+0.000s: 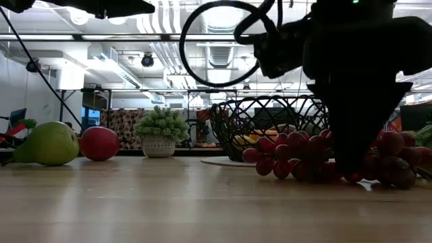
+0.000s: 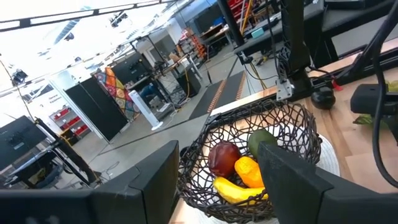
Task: Build produce basket
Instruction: Put the red grapes into the black wire basket
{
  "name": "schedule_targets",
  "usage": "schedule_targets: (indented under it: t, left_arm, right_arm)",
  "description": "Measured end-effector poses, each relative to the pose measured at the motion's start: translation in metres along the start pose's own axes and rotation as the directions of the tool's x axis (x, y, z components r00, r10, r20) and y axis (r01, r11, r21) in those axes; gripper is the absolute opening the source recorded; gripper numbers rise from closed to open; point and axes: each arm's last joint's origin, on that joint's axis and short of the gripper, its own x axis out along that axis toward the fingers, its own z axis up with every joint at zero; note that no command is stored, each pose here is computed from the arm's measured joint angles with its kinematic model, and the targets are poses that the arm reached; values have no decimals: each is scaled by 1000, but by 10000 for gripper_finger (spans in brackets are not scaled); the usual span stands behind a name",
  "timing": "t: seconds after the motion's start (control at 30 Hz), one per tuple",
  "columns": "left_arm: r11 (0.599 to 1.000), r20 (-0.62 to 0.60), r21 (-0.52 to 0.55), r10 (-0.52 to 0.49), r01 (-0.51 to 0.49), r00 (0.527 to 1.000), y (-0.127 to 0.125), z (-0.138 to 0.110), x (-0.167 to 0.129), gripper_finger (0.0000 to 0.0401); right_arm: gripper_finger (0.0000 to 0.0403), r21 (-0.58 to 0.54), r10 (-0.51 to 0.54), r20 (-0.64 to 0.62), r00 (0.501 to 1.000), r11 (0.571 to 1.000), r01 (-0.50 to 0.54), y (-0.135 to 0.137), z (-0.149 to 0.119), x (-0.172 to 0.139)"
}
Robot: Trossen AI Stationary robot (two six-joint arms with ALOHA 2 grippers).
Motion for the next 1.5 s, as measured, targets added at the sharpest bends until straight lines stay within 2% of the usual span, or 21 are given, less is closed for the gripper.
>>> schedule_targets:
  t: [0.2, 0.6, 0.77, 0.97, 1.1, 1.3, 1.5]
  left_arm:
    - [999, 1, 40, 2, -2, 1000, 0, 0, 0, 202]
    - [998, 2, 66, 2, -2, 1000, 0, 0, 0, 202]
    - [998, 1, 67, 2, -2, 1000, 0, 0, 0, 202]
    - [998, 3, 65, 3, -3, 1000, 0, 0, 0, 202]
    - [998, 3, 64, 2, -3, 1000, 0, 1, 0, 202]
    - [998, 2, 64, 1, -1, 1000, 0, 0, 0, 202]
    - [998, 2, 63, 2, -2, 1000, 0, 0, 0, 202]
  right_arm:
    - [316, 20, 3, 10, 1000, 1000, -3, 0, 0, -2]
    - [137, 22, 16, 14, 1000, 1000, -16, 0, 1, -4]
    - [95, 14, 46, 31, 998, 999, -46, -4, 0, -17]
    - [59, 21, 117, 113, 987, 993, -120, -14, 0, -52]
    - [38, -1, 164, 200, 966, 986, -167, -20, 0, -74]
    - [21, -88, 240, 347, 907, 971, -223, -30, 1, -108]
    - [12, -149, 251, 499, 829, 968, -203, -44, 2, -139]
